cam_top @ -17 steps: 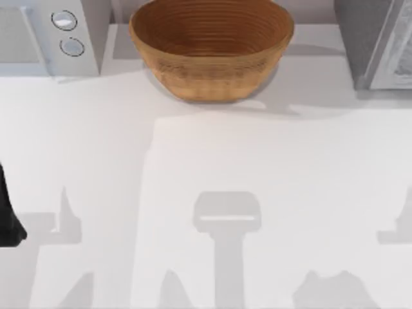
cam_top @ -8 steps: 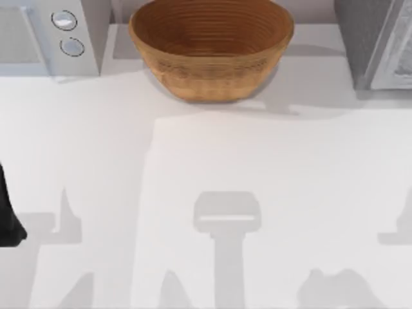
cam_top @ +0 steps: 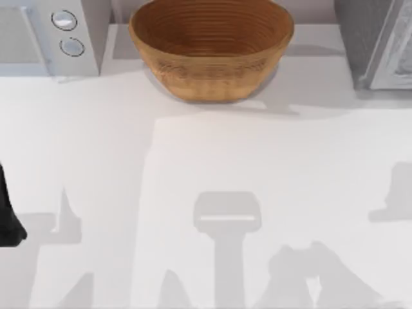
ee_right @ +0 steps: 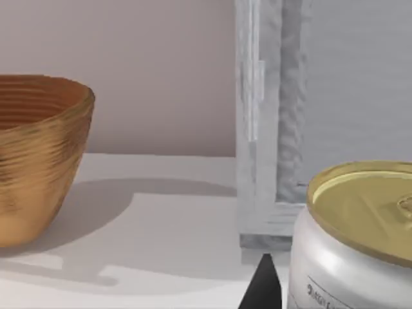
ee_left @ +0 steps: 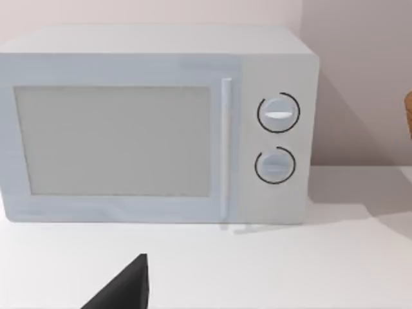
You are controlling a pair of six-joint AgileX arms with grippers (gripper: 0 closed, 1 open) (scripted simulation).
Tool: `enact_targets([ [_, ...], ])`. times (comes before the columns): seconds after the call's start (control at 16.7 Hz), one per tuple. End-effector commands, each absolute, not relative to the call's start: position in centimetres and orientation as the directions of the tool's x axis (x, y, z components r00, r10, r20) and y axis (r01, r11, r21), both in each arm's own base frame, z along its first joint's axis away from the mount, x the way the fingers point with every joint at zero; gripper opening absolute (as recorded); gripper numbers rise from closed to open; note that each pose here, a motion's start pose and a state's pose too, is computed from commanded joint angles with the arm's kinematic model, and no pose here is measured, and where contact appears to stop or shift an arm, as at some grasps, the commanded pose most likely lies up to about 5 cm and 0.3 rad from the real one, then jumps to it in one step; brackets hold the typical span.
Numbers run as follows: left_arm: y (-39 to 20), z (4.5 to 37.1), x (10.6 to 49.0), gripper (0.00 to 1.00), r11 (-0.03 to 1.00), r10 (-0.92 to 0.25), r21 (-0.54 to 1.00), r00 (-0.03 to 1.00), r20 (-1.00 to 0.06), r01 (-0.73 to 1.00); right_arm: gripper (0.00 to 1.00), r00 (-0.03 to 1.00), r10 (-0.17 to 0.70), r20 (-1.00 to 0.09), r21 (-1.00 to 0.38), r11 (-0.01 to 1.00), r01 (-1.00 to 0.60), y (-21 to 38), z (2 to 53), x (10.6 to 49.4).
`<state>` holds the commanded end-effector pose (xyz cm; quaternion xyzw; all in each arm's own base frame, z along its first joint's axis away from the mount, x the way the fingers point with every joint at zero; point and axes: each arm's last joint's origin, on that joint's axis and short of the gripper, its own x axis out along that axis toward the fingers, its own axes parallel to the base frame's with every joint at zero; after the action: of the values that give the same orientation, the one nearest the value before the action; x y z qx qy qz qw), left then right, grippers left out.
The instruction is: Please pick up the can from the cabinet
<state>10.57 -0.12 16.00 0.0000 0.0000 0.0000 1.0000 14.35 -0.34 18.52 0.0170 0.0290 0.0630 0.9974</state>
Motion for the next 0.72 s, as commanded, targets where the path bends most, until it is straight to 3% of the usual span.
enact_targets([
  [0.36,-0.1,16.0,10.6,1.0,1.0,0.0,0.0,1.0,0.0,0.0,0.0,0.956,0.29,-0.046,0.045,0.957,-0.288,-1.5,19.4,20.8],
  [0.72,-0.1,16.0,10.6,1.0,1.0,0.0,0.0,1.0,0.0,0.0,0.0,0.879,0.477,0.0,0.008,0.879,-0.477,-4.0,16.8,27.4],
])
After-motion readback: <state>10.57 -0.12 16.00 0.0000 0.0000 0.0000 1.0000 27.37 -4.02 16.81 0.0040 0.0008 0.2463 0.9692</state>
